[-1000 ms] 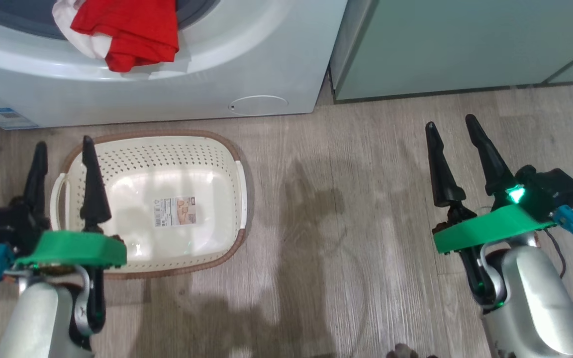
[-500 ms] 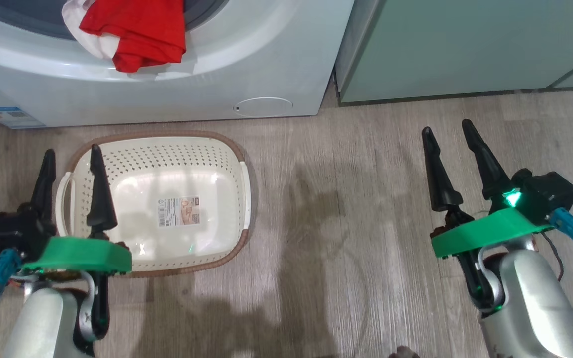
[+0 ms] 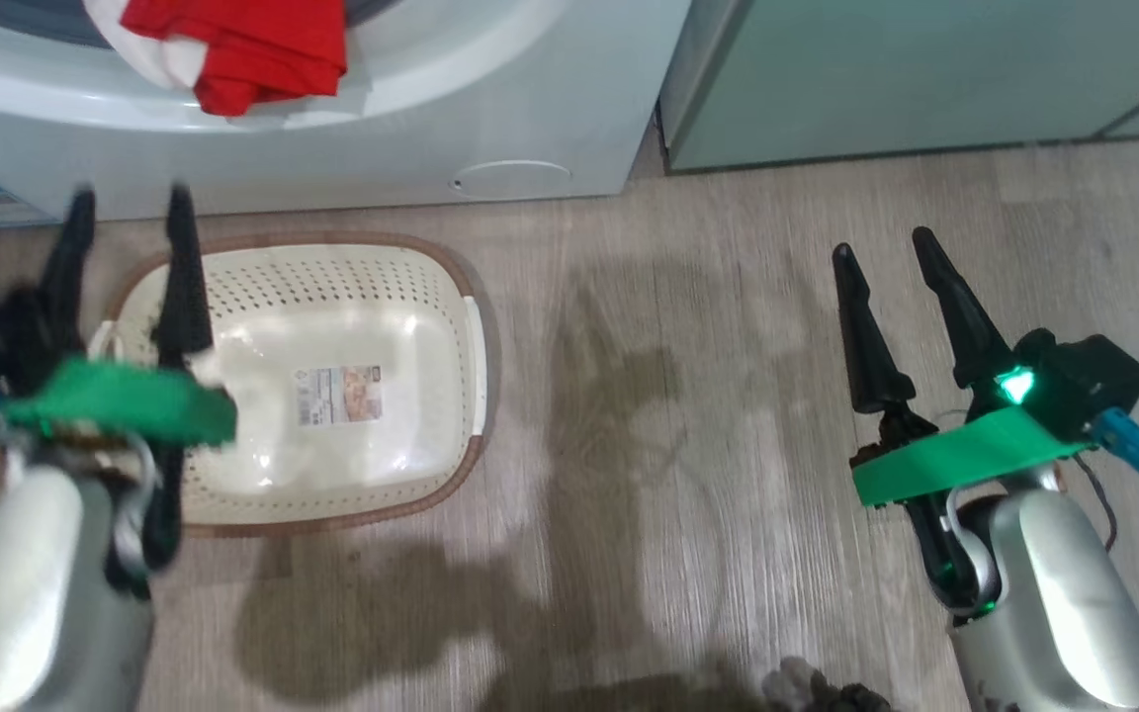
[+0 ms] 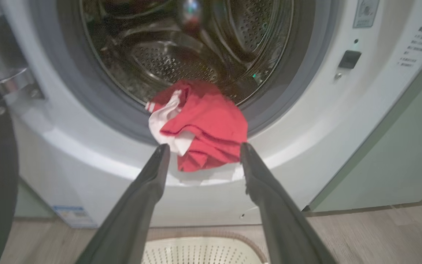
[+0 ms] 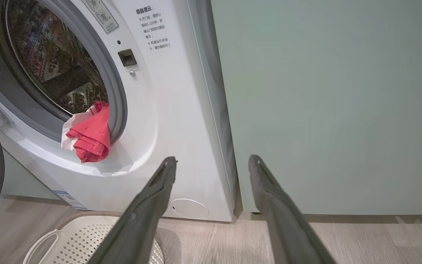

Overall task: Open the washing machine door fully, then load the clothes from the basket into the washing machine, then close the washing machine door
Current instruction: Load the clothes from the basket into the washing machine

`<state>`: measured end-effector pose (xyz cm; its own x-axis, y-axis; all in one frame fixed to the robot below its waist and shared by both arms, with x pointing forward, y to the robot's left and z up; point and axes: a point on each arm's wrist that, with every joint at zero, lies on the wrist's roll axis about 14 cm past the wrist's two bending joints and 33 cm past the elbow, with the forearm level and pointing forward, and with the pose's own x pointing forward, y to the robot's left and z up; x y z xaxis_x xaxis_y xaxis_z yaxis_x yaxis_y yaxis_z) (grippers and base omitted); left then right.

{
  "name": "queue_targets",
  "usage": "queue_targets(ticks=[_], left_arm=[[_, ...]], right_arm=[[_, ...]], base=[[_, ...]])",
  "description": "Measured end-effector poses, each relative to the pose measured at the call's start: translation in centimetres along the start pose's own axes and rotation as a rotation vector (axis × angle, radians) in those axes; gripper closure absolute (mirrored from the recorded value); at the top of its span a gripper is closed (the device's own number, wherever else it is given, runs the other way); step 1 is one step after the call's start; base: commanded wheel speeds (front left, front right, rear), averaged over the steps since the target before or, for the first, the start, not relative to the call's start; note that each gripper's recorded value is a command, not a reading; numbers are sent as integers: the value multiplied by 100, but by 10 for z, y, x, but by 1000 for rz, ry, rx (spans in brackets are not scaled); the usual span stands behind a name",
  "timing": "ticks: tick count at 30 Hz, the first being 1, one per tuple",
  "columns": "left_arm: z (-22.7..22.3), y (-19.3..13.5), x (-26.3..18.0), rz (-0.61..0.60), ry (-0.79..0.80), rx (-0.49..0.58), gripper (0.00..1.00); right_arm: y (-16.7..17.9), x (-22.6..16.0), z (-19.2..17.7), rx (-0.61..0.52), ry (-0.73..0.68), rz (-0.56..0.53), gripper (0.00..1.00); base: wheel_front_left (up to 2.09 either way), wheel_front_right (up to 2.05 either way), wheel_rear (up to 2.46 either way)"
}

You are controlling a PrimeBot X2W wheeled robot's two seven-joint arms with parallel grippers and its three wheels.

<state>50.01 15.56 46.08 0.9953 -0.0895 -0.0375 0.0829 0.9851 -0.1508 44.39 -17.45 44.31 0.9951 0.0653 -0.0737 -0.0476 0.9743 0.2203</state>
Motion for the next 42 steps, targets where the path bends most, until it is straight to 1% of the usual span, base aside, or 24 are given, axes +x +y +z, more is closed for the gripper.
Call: queue_targets(ticks=[5,12,16,23,31,35,42], left_arm=[[4,-12,48,-87,35,-8,0],[-22,-22,112,-166,202,0,0],[-39,-26,142,-190,298,-9,0],[-63,-19,181,-189,461,27,0],[-83,0,196,-152,600,62,0],[-91,2,192,-153,688,84,0],[-112,9,178,-138,862,92,0]], right_arm=[[-3,6,-4,15,5,-4,0],[-20,12,-15,32,17,-47,0],[-33,13,-21,35,30,-81,0],[-51,15,-22,38,29,-126,0],[-59,11,-28,49,45,-153,0],[-60,11,-28,56,42,-157,0],[-62,12,-25,62,35,-160,0]], base=[[0,0,0],[0,0,0],[0,0,0],[0,0,0],[0,0,0],[0,0,0],[0,0,0]])
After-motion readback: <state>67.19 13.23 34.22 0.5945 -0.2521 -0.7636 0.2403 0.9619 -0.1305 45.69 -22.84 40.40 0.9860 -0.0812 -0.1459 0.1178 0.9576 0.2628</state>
